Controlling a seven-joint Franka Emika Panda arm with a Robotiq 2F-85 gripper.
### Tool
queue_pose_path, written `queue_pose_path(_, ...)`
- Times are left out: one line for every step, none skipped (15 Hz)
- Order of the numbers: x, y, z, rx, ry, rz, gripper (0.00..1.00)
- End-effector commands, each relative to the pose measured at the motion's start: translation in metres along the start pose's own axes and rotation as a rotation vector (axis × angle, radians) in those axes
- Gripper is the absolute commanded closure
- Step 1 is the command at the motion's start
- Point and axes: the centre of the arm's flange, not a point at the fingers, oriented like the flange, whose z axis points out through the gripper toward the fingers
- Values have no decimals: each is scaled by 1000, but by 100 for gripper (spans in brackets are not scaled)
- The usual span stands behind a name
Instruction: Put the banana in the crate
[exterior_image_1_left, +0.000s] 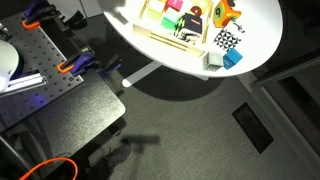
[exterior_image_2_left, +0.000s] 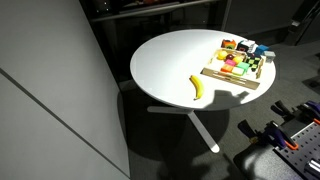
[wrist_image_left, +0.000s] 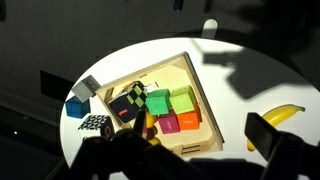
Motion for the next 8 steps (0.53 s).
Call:
queue_pose_path(31, 1, 7, -9, 1, 31, 0)
queue_pose_path(36, -1, 10, -4, -1, 34, 0)
queue_pose_path(43, -2, 13, -1, -1, 37, 0)
queue_pose_path(49, -3, 17, 1, -4, 42, 0)
queue_pose_path(55, -4, 21, 8, -7, 44, 0)
queue_pose_path(62, -5, 24, 12, -9, 48, 0)
queue_pose_path(69, -6, 28, 23, -7, 51, 0)
queue_pose_path(76, -8, 31, 33, -6, 54, 0)
